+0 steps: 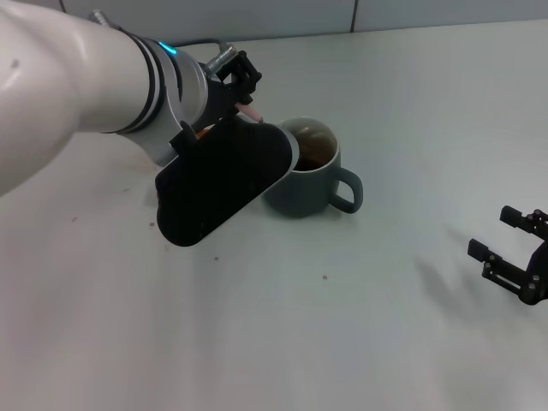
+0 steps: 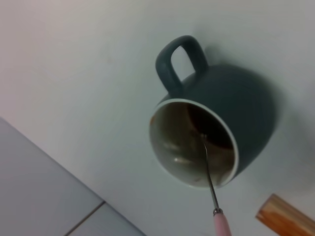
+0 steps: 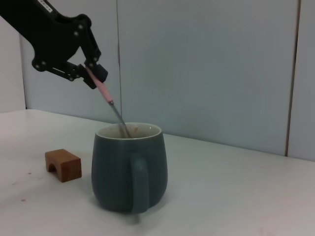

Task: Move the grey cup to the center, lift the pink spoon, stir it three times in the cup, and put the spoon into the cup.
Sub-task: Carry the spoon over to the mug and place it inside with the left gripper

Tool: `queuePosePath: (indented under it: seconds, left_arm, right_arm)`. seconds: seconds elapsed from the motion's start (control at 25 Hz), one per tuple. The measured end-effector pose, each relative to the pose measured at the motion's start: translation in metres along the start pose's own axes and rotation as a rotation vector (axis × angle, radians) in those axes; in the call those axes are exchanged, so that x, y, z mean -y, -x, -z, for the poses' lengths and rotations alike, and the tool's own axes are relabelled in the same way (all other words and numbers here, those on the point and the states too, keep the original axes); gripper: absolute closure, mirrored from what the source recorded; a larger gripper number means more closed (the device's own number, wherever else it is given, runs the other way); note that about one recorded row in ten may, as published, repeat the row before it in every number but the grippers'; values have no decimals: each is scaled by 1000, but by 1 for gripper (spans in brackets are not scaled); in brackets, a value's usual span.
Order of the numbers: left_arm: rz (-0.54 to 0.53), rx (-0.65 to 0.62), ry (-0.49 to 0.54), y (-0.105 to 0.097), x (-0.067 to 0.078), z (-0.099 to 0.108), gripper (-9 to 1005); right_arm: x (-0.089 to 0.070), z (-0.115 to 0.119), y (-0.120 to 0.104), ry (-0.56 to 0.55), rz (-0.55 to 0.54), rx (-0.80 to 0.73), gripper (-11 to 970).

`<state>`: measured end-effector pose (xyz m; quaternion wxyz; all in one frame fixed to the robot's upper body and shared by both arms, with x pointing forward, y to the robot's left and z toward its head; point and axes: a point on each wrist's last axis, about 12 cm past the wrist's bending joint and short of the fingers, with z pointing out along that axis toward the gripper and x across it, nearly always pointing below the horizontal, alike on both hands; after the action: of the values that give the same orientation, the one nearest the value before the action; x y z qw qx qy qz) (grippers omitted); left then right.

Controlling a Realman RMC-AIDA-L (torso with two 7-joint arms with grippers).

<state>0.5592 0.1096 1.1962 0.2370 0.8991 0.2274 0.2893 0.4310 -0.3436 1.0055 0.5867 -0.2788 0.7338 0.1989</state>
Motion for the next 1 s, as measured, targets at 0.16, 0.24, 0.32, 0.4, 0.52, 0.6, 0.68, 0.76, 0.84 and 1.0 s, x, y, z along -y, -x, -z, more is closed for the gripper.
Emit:
queuePosePath:
  seconds: [0.16, 0.24, 0.32, 0.4, 0.52, 0.6, 0.68, 0.76, 0.84, 1.0]
  left_arm:
    - [5, 3, -9, 2, 5, 5, 798]
    - [6, 3, -11, 2, 7, 7, 798]
    - [5, 5, -11, 3, 9, 8, 797]
    - [1, 9, -10, 6, 9, 10, 796]
    - [-15, 22, -1, 13, 8, 12, 794]
    - [-23, 28, 2, 16, 7, 13, 794]
    - [-34, 35, 2, 19, 6, 12, 793]
    - [-43, 38, 7, 21, 3, 11, 792]
    - [-45, 39, 10, 21, 2, 10, 791]
    - [-55, 37, 21, 20, -6, 0, 789]
  right_arm:
    - [0, -1, 0, 0, -2, 0, 257]
    - [-1, -1, -1, 2, -9, 1, 257]
    - [-2, -2, -1, 3, -13, 2, 257]
    - [-3, -2, -1, 3, -14, 2, 257]
    - [-3, -2, -2, 3, -16, 2, 257]
    - [-3, -2, -2, 4, -16, 2, 257]
    - [-3, -2, -1, 4, -16, 3, 257]
    - [-3, -3, -1, 5, -15, 4, 257]
    - [-2, -3, -1, 6, -14, 4, 257]
    - [-2, -4, 0, 8, -11, 7, 257]
